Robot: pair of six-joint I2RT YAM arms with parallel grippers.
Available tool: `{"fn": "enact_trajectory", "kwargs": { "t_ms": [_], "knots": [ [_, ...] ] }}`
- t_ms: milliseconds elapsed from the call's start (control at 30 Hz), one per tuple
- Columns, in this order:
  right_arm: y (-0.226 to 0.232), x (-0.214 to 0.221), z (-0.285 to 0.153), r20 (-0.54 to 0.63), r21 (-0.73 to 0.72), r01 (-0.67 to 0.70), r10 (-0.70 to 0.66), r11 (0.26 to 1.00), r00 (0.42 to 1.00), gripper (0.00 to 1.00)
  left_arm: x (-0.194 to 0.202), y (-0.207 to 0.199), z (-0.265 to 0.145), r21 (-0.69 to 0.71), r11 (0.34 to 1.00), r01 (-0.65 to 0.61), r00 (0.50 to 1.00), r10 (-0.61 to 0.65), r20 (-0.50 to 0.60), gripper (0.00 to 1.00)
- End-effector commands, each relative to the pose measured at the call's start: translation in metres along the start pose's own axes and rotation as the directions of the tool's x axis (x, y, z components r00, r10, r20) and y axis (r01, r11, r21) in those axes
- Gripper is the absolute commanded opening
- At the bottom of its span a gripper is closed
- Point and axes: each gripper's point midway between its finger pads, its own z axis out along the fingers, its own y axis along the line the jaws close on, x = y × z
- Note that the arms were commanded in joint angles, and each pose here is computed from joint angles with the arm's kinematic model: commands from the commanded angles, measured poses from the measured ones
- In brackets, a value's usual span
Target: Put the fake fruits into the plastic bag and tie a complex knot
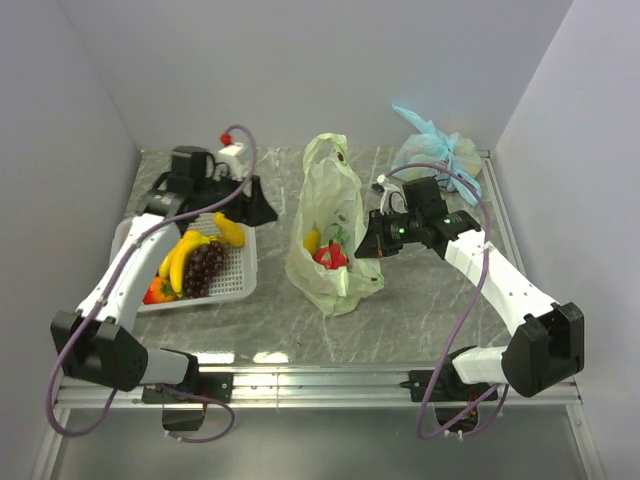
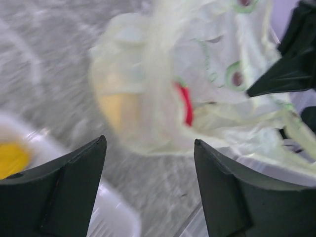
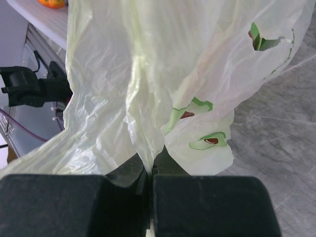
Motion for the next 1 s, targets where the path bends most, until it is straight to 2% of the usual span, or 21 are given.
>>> {"fn": "enact_trajectory", "kwargs": {
  "t_ms": [0, 33, 100, 200, 300, 367, 500, 800, 967],
  "knots": [
    [0.019, -0.022, -0.006, 0.07, -0.031, 0.063, -0.061, 0.998, 0.996, 0.0, -0.002, 0.024, -0.054, -0.098, 0.992, -0.076, 0.996, 0.08, 0.037, 0.77],
    [0.019, -0.022, -0.005, 0.068, -0.034, 0.058, -0.056, 0.998, 0.996, 0.0, 0.013, 0.034, -0.067, -0.135, 0.985, -0.105, 0.994, 0.102, -0.034, 0.77],
    [0.02, -0.022, -0.002, 0.064, -0.039, 0.058, -0.055, 0.998, 0.996, 0.0, 0.027, 0.06, -0.09, -0.203, 0.975, -0.092, 0.994, 0.078, -0.074, 0.77],
    [0.022, -0.021, 0.002, 0.057, -0.047, 0.055, -0.053, 0.997, 0.997, 0.0, 0.063, 0.097, -0.116, -0.291, 0.948, -0.128, 0.979, 0.075, -0.188, 0.76],
    [0.022, -0.021, 0.003, 0.057, -0.049, 0.049, -0.046, 0.998, 0.997, 0.0, 0.105, 0.135, -0.124, -0.33, 0.926, -0.181, 0.94, 0.064, -0.336, 0.75],
    [0.022, -0.021, 0.004, 0.052, -0.049, 0.044, -0.041, 0.998, 0.998, 0.0, 0.118, 0.146, -0.123, -0.34, 0.92, -0.197, 0.921, 0.055, -0.385, 0.75],
    [0.02, -0.02, 0.005, 0.046, -0.044, 0.041, -0.039, 0.998, 0.998, 0.0, 0.131, 0.166, -0.107, -0.369, 0.914, -0.165, 0.915, 0.003, -0.402, 0.75],
    [0.019, -0.018, 0.006, 0.032, -0.041, 0.041, -0.039, 0.998, 0.999, 0.0, 0.16, 0.194, -0.064, -0.386, 0.899, -0.207, 0.878, -0.003, -0.478, 0.76],
    [0.019, -0.018, 0.007, 0.025, -0.042, 0.033, -0.032, 0.999, 0.999, 0.0, 0.175, 0.224, -0.058, -0.491, 0.84, -0.232, 0.86, -0.059, -0.507, 0.78]
  ]
}}
